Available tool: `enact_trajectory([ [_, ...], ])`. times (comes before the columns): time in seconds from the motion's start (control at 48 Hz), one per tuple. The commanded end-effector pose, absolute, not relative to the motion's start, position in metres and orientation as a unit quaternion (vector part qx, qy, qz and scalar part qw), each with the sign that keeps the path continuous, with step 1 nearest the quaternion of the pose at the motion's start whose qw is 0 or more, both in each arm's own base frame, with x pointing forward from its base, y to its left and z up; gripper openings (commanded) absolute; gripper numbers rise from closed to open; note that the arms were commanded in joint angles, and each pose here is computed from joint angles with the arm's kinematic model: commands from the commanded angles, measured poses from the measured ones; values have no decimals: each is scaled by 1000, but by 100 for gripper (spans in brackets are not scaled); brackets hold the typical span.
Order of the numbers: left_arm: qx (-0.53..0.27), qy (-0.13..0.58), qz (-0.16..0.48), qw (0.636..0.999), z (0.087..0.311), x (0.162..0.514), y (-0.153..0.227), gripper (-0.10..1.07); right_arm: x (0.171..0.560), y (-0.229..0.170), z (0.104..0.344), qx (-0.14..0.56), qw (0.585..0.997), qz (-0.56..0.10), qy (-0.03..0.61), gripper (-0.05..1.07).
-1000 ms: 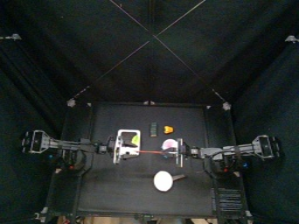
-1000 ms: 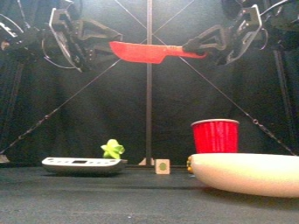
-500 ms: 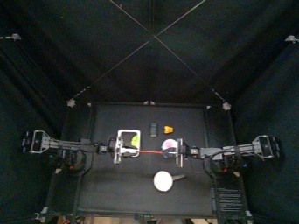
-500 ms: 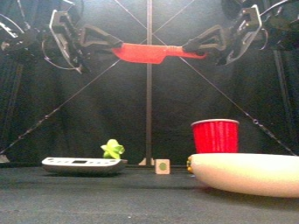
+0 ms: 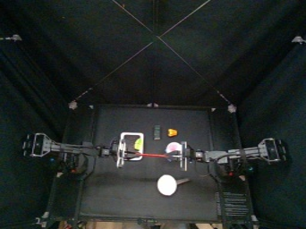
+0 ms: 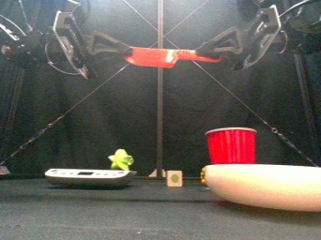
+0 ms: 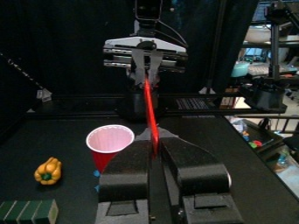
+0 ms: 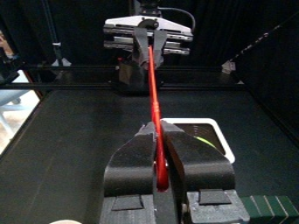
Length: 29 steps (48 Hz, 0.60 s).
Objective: Grab knife with other hand
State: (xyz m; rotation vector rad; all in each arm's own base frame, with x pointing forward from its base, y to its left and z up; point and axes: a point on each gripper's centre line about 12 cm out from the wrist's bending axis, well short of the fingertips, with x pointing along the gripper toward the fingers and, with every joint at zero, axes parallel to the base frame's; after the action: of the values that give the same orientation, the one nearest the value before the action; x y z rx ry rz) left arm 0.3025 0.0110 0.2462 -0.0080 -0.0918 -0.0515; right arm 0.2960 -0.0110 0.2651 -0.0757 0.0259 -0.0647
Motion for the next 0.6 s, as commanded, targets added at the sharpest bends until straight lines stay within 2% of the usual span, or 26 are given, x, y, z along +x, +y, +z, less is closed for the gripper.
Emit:
enact_trajectory([
  [0.0, -5, -57, -25, 998, 253, 305, 12, 33, 298, -12, 277, -40, 999, -34, -7, 38],
  [0.583, -5, -53, -24, 998, 250, 304, 12, 31, 302, -12, 271, -41, 999, -33, 3, 38],
])
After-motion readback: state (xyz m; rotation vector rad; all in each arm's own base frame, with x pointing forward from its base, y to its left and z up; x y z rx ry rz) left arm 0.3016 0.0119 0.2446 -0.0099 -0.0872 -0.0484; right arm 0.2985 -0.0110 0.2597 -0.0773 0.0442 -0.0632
